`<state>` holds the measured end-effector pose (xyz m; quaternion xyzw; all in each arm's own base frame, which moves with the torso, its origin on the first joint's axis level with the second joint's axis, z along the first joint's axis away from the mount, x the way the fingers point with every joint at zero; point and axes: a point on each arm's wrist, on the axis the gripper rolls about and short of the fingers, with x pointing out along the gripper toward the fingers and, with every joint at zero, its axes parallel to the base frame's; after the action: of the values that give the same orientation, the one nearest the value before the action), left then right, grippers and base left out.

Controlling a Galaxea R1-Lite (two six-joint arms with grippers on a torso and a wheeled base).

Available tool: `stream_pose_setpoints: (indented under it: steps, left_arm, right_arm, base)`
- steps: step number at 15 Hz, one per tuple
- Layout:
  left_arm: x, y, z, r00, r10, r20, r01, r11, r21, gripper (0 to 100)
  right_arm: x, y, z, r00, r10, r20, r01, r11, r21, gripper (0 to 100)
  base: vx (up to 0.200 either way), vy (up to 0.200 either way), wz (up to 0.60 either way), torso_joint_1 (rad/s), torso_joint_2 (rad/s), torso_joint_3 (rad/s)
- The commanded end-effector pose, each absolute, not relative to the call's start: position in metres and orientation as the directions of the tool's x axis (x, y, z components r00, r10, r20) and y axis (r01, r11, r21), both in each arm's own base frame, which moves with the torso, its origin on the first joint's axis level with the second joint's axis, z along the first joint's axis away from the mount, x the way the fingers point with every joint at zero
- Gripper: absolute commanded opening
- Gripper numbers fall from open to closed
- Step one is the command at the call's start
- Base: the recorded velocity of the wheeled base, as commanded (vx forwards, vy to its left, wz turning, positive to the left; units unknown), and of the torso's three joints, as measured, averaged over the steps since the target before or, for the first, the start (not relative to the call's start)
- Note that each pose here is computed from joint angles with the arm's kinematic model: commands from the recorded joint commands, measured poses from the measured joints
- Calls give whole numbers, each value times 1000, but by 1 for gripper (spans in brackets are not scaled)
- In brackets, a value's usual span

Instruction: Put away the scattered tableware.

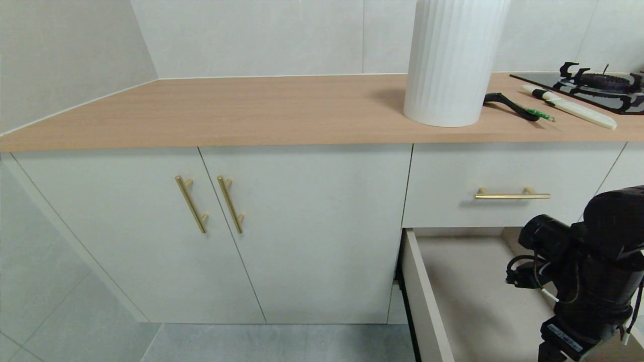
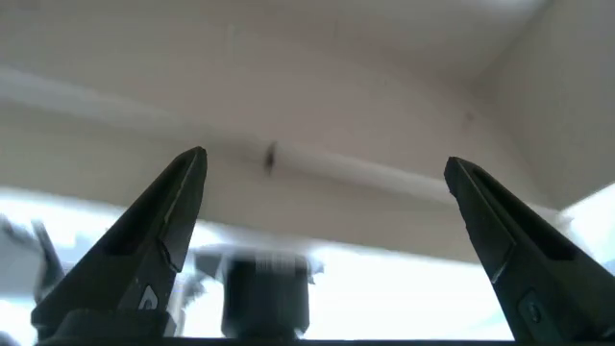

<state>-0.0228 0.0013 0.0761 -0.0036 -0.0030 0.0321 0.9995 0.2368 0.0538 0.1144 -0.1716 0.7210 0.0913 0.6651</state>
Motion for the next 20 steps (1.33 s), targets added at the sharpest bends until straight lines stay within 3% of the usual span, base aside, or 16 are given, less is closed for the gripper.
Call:
stream_pose_setpoints:
  steps: [1, 5, 11, 15, 17, 20]
  left_arm:
    - [-23, 1, 76, 998, 64, 5, -64, 998, -8, 100]
    - [-23, 1, 76, 998, 66, 5, -66, 998, -8, 100]
    - [-23, 1, 76, 998, 64, 5, -64, 998, -8, 100]
    - [-23, 1, 76, 998, 66, 5, -66, 998, -8, 100]
    - [-23, 1, 76, 998, 66, 5, -66, 998, -8, 100]
    - [-23, 1, 76, 998, 66, 5, -66, 998, -8, 100]
  right_arm:
    - [234, 55, 112, -82, -135, -987, -384, 919, -94, 100]
    - [218, 53, 100, -147, -230, -962, -443, 885, -143, 100]
    - [212, 51, 103, -165, -245, -955, -447, 882, -149, 100]
    - [214, 46, 162, 127, -165, -978, -308, 931, -196, 100]
    - [203, 38, 199, 290, -128, -948, -165, 969, -182, 100]
    - [187, 27, 228, 462, -108, -880, -94, 981, -170, 100]
  base:
    - [0, 0, 0, 0, 0, 0]
    - [0, 0, 0, 0, 0, 0]
    - [0, 0, 0, 0, 0, 0]
    - [0, 0, 0, 0, 0, 0]
    - [0, 0, 0, 0, 0, 0]
    - [0, 0, 0, 0, 0, 0]
